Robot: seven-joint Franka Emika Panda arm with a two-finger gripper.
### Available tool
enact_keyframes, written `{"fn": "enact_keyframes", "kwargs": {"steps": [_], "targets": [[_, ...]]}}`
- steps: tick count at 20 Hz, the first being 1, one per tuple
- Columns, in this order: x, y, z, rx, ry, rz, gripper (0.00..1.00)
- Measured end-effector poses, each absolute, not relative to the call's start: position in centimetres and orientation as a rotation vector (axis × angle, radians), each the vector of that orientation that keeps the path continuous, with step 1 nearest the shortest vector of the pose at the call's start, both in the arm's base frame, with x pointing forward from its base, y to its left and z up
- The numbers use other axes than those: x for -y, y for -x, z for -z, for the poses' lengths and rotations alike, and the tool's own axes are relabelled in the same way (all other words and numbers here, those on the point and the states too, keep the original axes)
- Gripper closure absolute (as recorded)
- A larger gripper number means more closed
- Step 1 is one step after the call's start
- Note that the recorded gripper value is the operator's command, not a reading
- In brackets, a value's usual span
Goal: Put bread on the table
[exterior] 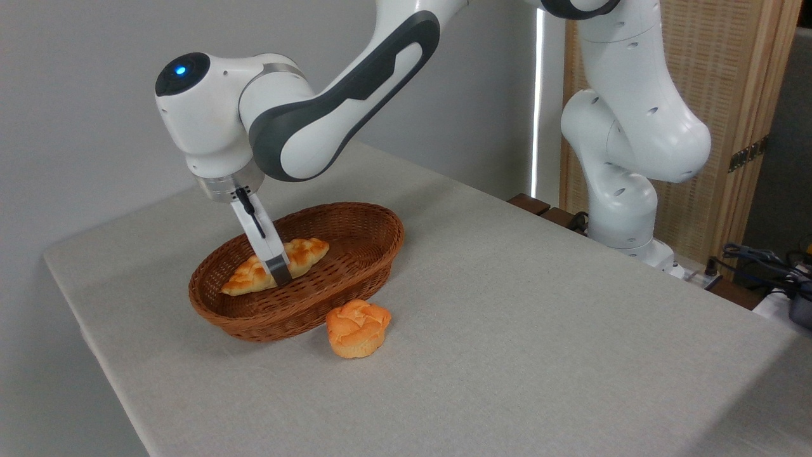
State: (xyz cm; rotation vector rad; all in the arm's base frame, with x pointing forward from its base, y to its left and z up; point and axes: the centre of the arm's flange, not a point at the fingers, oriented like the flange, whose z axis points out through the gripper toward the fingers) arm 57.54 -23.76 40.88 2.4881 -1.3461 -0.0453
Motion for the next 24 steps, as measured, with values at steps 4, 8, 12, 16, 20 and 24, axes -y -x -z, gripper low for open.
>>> {"fn": "enact_keyframes", "kwargs": {"steps": [4, 8, 12, 16, 20, 24], "targets": [[23.4, -57.9, -43.0, 1.349, -2.5, -0.009, 0.6], [23.0, -57.9, -44.4, 1.347, -2.512, -0.042, 0.56], [21.7, -58.1, -46.2, 1.328, -2.539, -0.086, 0.55], [17.7, -58.5, -49.3, 1.263, -2.602, -0.149, 0.55], [12.3, -58.0, -52.0, 1.174, -2.665, -0.126, 0.51], [6.8, -57.5, -53.1, 1.086, -2.736, -0.082, 0.35]]}}
